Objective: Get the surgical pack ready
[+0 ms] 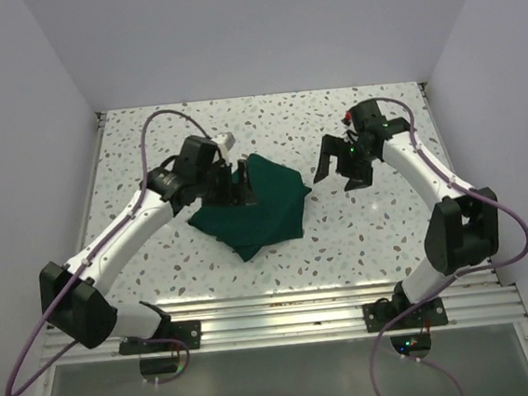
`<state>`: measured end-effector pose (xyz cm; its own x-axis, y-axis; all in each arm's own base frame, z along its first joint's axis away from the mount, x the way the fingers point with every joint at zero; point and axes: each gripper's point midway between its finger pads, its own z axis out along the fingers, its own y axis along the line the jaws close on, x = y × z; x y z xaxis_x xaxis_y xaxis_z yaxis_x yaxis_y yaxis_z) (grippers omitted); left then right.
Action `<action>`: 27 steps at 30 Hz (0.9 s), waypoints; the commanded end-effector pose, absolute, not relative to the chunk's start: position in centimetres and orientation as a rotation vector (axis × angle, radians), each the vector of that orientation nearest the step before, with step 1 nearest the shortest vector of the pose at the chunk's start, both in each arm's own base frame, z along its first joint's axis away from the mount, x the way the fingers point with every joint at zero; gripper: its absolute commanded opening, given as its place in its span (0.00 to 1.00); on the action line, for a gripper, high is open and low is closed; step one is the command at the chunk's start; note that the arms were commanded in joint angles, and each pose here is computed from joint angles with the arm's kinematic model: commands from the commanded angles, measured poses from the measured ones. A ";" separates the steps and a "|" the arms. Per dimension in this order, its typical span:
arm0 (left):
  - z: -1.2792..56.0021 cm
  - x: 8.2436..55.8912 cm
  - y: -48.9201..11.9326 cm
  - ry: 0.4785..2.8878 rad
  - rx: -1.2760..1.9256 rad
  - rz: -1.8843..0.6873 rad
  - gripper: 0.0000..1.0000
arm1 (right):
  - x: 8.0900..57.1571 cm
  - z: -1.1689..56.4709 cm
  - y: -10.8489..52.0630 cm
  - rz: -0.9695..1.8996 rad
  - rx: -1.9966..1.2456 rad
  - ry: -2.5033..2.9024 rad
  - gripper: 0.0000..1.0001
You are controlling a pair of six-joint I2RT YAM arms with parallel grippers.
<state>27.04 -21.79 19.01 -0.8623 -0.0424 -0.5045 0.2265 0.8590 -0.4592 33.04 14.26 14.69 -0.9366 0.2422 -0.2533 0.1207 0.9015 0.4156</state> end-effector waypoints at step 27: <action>7.9 26.4 -28.2 2.480 0.872 -0.060 0.74 | 24.5 13.6 13.7 0.692 0.318 2.778 0.99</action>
